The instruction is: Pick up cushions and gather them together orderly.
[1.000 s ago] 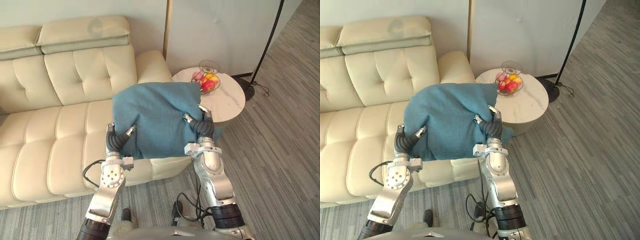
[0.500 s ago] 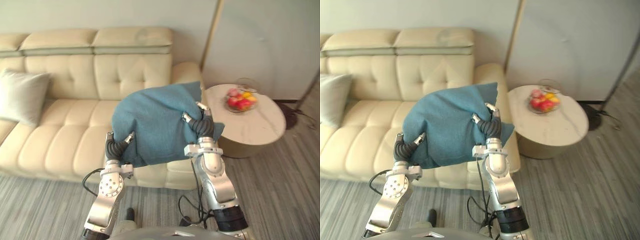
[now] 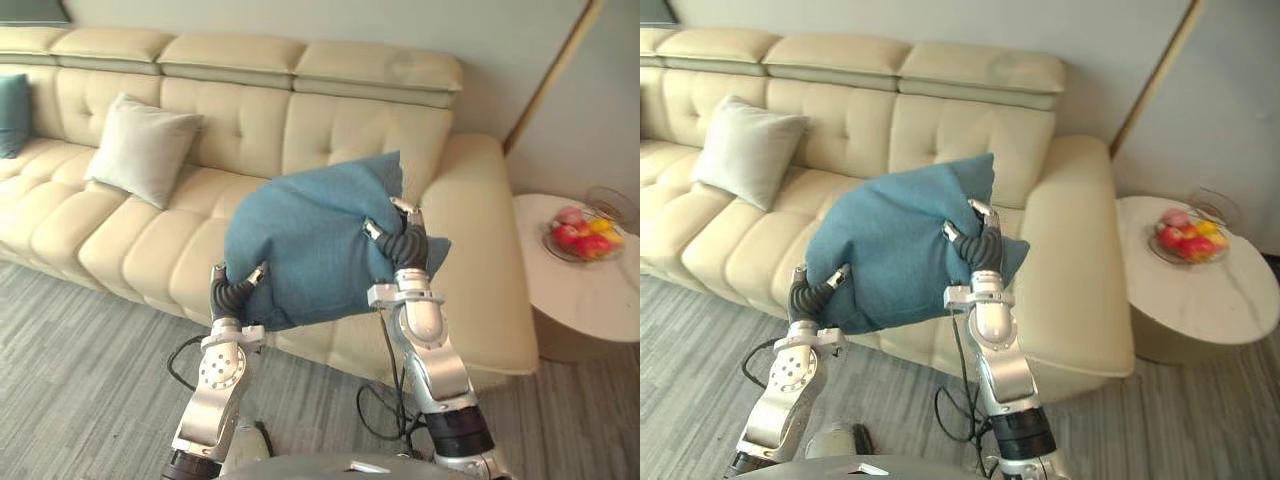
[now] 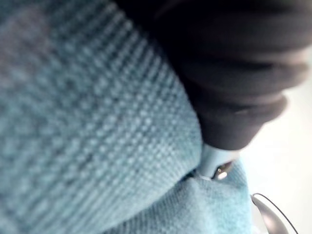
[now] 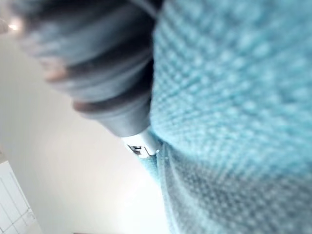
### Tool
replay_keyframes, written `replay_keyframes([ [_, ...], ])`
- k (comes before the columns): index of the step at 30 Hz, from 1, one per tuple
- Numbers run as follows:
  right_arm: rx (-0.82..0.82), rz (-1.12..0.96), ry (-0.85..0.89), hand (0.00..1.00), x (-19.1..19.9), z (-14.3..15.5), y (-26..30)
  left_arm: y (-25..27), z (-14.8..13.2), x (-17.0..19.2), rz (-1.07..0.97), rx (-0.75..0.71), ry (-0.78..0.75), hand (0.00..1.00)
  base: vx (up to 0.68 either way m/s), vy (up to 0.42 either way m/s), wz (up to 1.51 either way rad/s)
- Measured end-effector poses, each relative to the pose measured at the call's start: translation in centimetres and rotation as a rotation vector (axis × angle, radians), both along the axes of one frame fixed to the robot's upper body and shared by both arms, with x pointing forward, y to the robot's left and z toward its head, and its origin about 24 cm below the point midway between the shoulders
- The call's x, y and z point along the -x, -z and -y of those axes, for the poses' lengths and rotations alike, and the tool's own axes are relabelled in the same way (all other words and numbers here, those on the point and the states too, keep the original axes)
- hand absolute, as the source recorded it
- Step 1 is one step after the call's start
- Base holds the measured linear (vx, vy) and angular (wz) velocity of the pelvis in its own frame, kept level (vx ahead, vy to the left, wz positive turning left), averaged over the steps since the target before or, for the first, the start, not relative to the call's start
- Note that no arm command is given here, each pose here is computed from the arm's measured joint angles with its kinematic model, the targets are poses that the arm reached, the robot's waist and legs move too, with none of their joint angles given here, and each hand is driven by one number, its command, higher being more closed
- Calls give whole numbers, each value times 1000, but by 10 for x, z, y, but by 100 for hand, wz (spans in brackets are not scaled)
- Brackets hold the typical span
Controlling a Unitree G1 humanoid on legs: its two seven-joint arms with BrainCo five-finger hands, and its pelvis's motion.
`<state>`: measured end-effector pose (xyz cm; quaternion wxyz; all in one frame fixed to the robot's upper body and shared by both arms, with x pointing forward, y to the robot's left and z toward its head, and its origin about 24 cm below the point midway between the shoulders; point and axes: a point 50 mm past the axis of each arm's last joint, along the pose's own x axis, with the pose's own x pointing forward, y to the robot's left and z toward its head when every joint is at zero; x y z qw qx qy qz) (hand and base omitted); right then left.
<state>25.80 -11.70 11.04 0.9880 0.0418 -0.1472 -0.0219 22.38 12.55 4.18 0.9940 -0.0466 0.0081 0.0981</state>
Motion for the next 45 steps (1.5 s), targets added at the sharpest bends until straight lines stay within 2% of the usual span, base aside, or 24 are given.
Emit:
replay_keyframes([
  [5,26,-107,5,100,-10,0,23,1,-8,0,-2,-25,-7,100,67,228,19],
  [23,19,-55,-44,100,-5,12,11,3,3,1,-18,-21,47,100,279,-85,23],
  [28,-13,34,-43,100,3,12,-10,3,7,2,-16,5,75,100,202,153,-48],
  [34,-91,-12,-14,100,15,12,2,-5,5,9,15,23,55,100,106,269,-85],
  [45,-93,-9,-48,100,17,4,1,-4,0,20,1,24,34,100,-68,114,-80],
])
